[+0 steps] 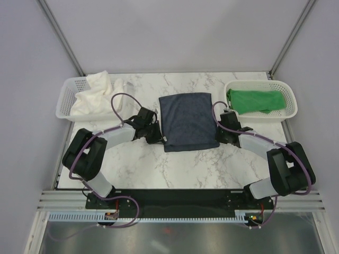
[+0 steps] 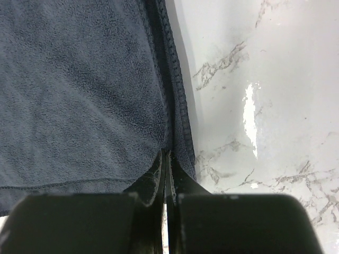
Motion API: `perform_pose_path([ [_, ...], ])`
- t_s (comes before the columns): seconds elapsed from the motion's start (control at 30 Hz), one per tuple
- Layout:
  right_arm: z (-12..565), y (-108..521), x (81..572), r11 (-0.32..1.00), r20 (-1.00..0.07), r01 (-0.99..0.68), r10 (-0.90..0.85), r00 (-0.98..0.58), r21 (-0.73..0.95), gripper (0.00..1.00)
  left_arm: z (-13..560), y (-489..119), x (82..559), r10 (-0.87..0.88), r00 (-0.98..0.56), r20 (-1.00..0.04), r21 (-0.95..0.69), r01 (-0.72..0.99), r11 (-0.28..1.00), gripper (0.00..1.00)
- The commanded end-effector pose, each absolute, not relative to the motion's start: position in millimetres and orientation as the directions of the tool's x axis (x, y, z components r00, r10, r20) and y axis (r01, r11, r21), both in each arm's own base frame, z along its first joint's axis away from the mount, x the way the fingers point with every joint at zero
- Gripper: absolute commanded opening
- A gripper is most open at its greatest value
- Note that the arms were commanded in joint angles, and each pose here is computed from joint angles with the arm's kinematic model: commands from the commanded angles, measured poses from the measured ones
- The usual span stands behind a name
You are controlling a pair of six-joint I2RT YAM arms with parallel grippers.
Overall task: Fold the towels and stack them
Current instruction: Fold the towel
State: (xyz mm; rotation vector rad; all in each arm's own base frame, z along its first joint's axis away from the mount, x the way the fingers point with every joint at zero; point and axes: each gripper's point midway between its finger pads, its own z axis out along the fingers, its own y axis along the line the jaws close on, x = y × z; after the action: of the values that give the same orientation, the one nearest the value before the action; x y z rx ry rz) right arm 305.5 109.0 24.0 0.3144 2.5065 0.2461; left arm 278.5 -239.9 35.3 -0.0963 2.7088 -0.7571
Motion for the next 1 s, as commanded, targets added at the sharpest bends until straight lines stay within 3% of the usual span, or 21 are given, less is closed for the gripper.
perform_pose_path([
  [0.0, 40, 117, 319, 0.946, -0.585, 0.133, 0.289, -0.758, 0.295, 0.0, 45, -245, 283, -0.16, -0.936, -0.315, -0.536, 0.036, 0.844, 0.02],
  [0.27, 119, 110, 350, 0.95, -0.683, 0.094, 0.28, -0.674, 0.297, 0.0, 109, -248, 316, -0.167, -0.891, -0.423, -0.517, 0.085, 0.852, 0.02],
  [0.47, 121, 99, 340, 0.956, -0.68, 0.092, 0.265, -0.684, 0.279, 0.0, 103, -236, 297, -0.148, -0.902, -0.406, -0.498, 0.082, 0.864, 0.02],
  [0.63, 109, 96, 324, 0.954, -0.663, 0.096, 0.268, -0.698, 0.285, 0.0, 81, -231, 273, -0.128, -0.921, -0.368, -0.498, 0.079, 0.864, 0.02],
  [0.97, 27, 95, 289, 0.95, -0.567, 0.129, 0.275, -0.776, 0.285, 0.0, 32, -237, 249, -0.111, -0.953, -0.281, -0.513, 0.051, 0.857, 0.02],
])
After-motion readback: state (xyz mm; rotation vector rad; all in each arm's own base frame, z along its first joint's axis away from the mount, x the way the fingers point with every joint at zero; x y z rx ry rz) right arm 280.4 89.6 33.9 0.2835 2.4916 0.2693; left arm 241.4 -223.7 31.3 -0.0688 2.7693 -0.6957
